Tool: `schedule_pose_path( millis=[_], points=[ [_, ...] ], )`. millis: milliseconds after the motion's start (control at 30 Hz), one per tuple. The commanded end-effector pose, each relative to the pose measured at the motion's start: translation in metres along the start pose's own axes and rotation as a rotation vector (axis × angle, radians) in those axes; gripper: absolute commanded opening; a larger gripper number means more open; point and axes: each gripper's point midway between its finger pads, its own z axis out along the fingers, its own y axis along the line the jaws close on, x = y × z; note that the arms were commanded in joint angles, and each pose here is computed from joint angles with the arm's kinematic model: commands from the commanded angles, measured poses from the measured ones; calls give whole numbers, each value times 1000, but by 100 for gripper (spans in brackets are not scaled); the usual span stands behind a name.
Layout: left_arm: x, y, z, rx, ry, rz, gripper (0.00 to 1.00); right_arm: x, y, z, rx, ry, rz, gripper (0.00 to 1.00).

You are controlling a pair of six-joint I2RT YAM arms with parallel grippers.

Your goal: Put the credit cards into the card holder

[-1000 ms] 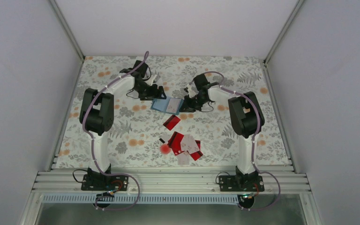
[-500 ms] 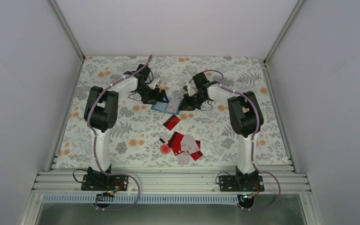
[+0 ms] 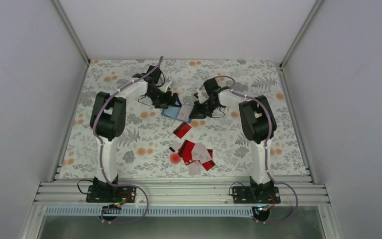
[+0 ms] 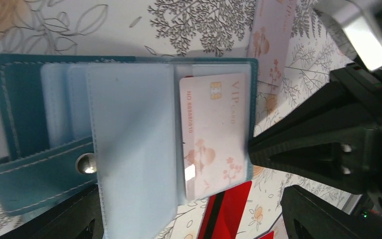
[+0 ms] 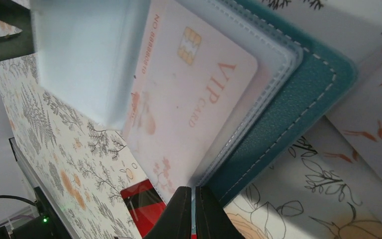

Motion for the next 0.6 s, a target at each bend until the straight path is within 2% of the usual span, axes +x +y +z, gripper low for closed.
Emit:
schedule_pose_path(
  millis=[0, 233, 567],
  points=[
    [0, -15, 4, 40, 13, 20, 87, -5, -1, 9, -22, 5, -10, 4],
    [3, -25, 9, 57, 26, 32, 87, -1, -8, 16, -25, 9, -2, 4],
    [9, -68, 26, 155, 64, 115, 86, 2, -10, 17, -23, 0, 1, 4]
  ],
)
